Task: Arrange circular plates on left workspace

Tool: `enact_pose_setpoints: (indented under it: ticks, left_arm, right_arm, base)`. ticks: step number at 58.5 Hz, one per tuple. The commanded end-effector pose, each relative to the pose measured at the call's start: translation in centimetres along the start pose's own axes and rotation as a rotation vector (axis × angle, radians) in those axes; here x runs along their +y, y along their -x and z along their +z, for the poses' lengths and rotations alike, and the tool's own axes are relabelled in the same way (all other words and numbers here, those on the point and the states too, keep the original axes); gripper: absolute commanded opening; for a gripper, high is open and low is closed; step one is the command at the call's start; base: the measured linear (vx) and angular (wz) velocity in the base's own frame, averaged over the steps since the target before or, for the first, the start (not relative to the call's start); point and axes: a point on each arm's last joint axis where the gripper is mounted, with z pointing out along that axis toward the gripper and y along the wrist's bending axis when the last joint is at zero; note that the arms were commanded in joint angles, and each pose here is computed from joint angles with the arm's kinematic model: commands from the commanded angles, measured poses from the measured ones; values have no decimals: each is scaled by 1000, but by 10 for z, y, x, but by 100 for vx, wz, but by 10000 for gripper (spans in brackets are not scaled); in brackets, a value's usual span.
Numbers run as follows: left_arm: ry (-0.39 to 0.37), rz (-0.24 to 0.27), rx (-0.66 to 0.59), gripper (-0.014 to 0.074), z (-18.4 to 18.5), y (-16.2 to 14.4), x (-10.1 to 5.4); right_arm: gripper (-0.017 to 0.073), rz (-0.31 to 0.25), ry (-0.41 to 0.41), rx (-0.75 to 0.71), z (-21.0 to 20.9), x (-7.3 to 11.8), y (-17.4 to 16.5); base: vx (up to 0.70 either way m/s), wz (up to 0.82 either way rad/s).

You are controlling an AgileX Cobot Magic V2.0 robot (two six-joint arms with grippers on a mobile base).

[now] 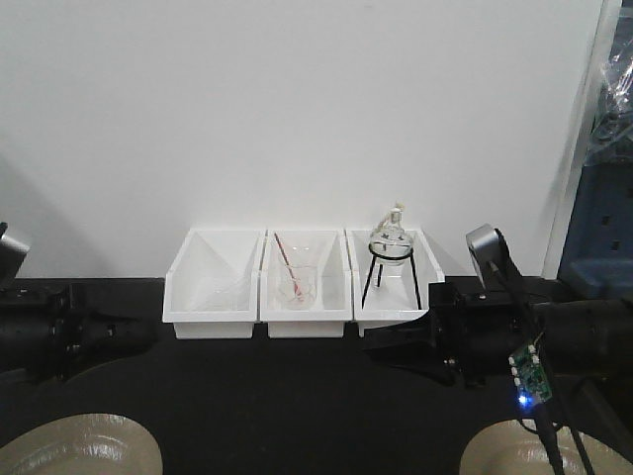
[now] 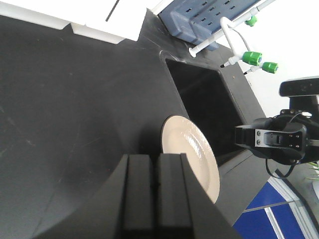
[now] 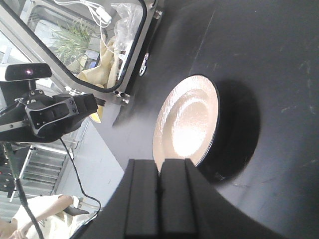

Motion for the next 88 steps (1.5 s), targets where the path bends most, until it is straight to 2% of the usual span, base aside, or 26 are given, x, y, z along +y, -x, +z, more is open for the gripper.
enact_pose_setpoints:
  ticks: [1, 9, 17, 23, 25, 31, 39, 43, 51, 55, 63, 72, 79, 88]
  left_arm:
    - [-64, 21, -65, 149, -8, 11, -20]
    - [-63, 21, -65, 333, -8, 11, -20]
    - [-46, 33, -55, 528, -9, 10, -19]
    - [19, 45, -24, 592, -15, 9, -8]
    - [52, 30, -3, 595, -19, 8, -2]
    - [162, -17, 26, 586, -43, 9, 21]
    - [318, -67, -5, 568, -88, 13, 55]
    - [381, -94, -49, 558, -106, 14, 67]
    - [502, -126, -108, 554, -133, 15, 88]
    - [538, -149, -107, 554, -138, 14, 100]
    - [548, -193, -60, 554, -136, 10, 125]
    - [538, -204, 10, 554, -127, 4, 154]
    - [522, -241, 60, 554, -119, -4, 180]
    - [457, -295, 88, 554, -105, -13, 208]
  right_arm:
    - [76, -61, 82, -58, -9, 26, 9]
    - [204, -61, 84, -56, -9, 27, 9]
    - [401, -65, 78, -60, -9, 26, 9]
    - [555, -66, 78, -60, -9, 26, 9]
    - [608, -67, 76, -58, -9, 26, 9]
    - [678, -76, 63, -46, -9, 25, 8]
    - [682, -100, 41, -29, -9, 23, 7]
    - [676, -124, 33, -21, -9, 22, 6]
    - [652, -135, 19, -5, -9, 21, 4]
    - [639, -136, 19, 0, -9, 21, 4]
    - [606, -138, 20, 5, -9, 21, 4]
    - [582, -139, 18, 7, -9, 20, 3]
    - [582, -139, 19, 10, -9, 20, 3]
    - [582, -140, 30, 22, -9, 21, 2]
  base:
    - [0, 0]
    - [0, 0]
    - [0, 0]
    - [0, 0]
    - [0, 0]
    - [0, 0]
    - [0, 0]
    - [0, 0]
    - [0, 0]
    - [0, 0]
    - [0, 0]
    - [0, 0]
    - [0, 0]
    - [0, 0]
